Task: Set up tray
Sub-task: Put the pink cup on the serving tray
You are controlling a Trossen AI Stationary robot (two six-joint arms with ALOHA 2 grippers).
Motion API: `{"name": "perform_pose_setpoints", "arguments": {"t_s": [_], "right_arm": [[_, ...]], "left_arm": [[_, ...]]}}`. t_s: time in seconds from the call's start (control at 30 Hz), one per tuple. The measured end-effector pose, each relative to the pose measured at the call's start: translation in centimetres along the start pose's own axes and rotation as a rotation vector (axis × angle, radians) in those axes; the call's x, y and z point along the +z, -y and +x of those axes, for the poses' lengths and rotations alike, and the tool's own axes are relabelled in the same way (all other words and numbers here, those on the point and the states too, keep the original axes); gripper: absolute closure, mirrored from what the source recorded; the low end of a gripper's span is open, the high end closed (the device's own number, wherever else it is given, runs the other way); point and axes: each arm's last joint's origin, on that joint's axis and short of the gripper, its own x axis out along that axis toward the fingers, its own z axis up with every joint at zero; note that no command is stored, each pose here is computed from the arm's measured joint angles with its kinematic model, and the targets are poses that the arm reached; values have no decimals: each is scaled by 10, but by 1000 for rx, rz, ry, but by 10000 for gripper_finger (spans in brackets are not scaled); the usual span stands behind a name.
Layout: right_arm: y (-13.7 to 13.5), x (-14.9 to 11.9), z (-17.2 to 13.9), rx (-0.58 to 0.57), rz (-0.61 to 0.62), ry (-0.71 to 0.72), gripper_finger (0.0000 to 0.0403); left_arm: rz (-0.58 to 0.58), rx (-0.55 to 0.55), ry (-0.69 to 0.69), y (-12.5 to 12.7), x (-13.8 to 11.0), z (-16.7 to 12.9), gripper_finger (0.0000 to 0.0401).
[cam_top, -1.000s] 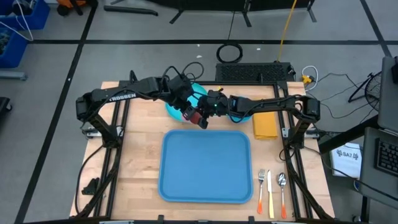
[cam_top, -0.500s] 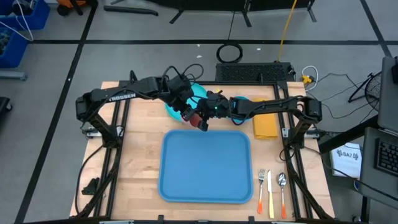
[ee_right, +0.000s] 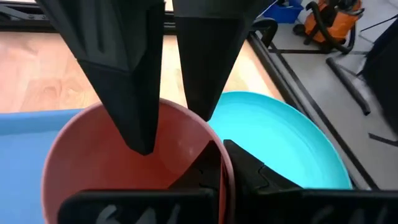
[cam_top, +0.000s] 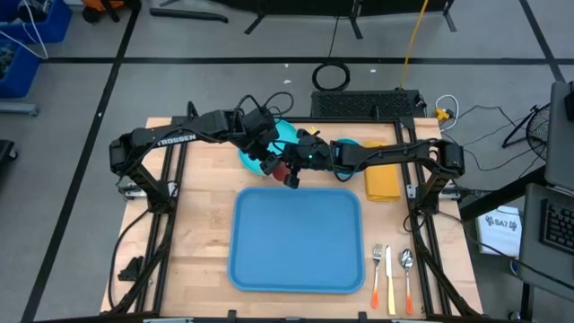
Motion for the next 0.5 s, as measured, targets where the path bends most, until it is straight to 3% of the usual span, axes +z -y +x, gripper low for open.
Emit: {"name": "perform_pose_setpoints", "arguments": {"t_s": [0.27,0.33,0.5], "right_arm": [[2,2,-2,-38,-58,3,403],[2,2,-3,-59,-64,1,403],[0,-1,-3,-52,-59,-31,403]], "left_arm": [[-3,5,15,0,1,0,225],[-2,5,23,-2,3,-1,256],[26,-10,24,-2,4,-2,378]]}}
